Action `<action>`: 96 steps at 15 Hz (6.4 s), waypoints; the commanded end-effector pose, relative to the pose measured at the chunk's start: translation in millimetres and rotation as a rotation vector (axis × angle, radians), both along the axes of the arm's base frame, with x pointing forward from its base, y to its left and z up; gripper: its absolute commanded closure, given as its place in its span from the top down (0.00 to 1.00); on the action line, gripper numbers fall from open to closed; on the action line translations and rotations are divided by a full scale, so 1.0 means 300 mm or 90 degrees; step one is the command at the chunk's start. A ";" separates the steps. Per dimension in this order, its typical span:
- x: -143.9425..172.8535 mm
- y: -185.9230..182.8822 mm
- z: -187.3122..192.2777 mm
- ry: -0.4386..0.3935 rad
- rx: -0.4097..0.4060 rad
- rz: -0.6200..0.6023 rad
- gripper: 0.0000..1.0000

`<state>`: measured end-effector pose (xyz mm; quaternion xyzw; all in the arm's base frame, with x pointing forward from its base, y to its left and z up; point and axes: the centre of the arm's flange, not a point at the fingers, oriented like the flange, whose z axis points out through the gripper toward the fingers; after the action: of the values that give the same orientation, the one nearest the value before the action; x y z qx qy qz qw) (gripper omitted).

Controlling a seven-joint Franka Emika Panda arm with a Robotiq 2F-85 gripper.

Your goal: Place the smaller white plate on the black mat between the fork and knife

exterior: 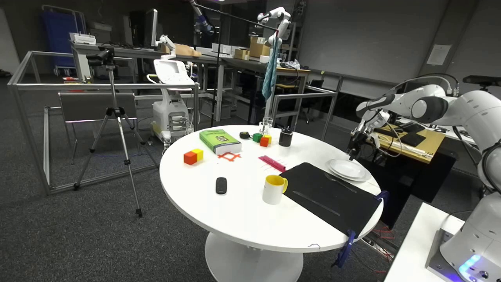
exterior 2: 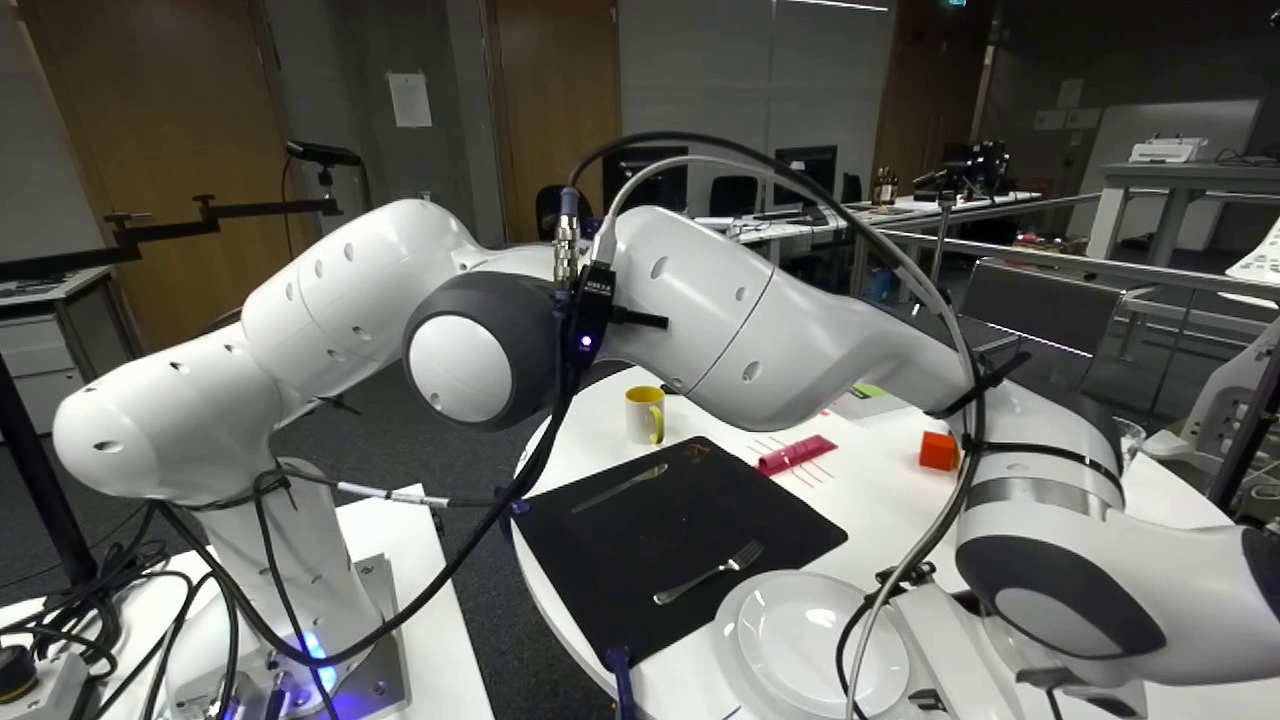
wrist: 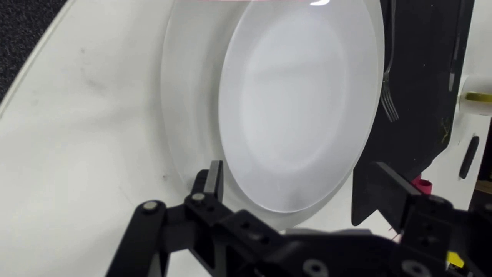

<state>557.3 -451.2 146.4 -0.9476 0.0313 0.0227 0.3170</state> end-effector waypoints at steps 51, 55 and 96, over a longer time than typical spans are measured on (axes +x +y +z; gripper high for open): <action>0.048 -0.023 -0.006 0.062 0.108 0.140 0.00; 0.046 -0.036 0.021 0.061 0.124 0.144 0.01; -0.018 0.370 0.466 0.068 0.029 0.089 0.01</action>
<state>603.7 -394.0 287.8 -0.9363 -0.0354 0.0813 0.3398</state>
